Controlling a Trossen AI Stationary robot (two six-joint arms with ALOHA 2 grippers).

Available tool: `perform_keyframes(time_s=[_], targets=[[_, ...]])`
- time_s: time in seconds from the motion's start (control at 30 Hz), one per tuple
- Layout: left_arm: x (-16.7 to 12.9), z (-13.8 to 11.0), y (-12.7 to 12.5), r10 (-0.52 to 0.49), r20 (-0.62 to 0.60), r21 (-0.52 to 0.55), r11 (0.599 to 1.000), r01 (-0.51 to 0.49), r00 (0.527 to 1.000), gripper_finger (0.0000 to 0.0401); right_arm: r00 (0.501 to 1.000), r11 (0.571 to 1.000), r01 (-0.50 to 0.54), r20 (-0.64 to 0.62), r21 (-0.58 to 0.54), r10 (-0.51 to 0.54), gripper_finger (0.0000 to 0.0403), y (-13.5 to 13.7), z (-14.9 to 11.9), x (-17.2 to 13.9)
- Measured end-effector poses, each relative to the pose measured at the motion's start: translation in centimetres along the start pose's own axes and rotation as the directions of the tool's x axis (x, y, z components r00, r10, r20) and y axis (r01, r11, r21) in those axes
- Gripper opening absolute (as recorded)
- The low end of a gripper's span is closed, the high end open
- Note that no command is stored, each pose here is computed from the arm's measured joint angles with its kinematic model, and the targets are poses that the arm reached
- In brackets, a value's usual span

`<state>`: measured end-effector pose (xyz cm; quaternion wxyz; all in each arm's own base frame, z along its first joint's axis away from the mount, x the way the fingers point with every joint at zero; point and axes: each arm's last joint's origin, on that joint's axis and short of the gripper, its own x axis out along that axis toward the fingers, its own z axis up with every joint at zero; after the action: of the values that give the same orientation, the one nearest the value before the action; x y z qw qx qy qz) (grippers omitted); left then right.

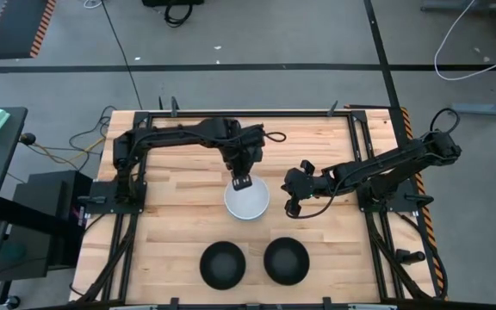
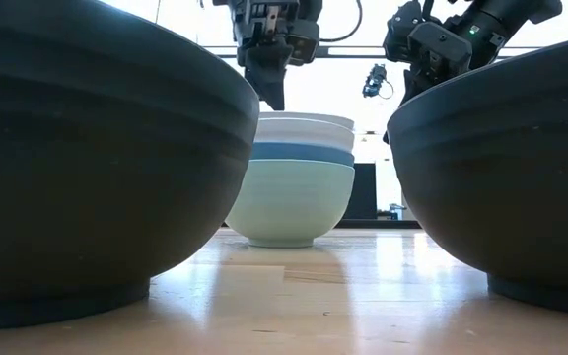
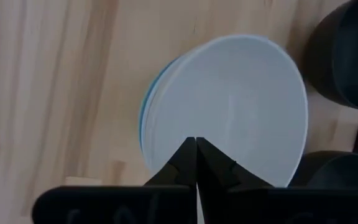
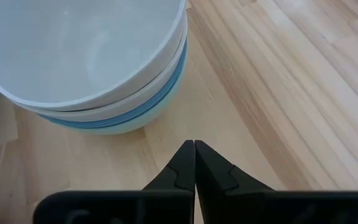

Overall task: Nest bowls inside each other
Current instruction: Stack the white bowl on the stacked white bowl

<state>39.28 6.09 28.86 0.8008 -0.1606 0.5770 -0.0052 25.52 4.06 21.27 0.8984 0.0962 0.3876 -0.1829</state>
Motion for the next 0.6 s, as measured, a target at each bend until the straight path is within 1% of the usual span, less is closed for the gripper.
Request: perform_keyframes(time_s=[0.17,0.3,0.43,0.6], targets=[[1.6,-0.7,0.7,0.003,-0.039,-0.016,1.000,-0.004,0.999,0.0007,1.000,1.000,0.002,-0.003,-0.005,-0.002,0.0004,0.0,0.0,0.0],[2.4,-1.1,1.6,0.006,-0.060,-0.037,0.999,-0.008,0.998,0.0004,1.000,1.000,0.002,-0.003,-0.008,-0.002,0.0004,0.0,0.0,0.0],[2.5,-1.2,2.1,0.010,-0.061,-0.049,0.999,-0.013,0.998,0.0007,1.000,1.000,0.002,-0.003,-0.009,-0.002,0.0007,0.0,0.0,0.0],[2.6,-1.1,2.1,0.001,-0.046,-0.047,0.999,-0.003,0.999,0.0004,1.000,1.000,0.003,-0.003,-0.009,-0.003,0.0004,0.0,0.0,0.0]])
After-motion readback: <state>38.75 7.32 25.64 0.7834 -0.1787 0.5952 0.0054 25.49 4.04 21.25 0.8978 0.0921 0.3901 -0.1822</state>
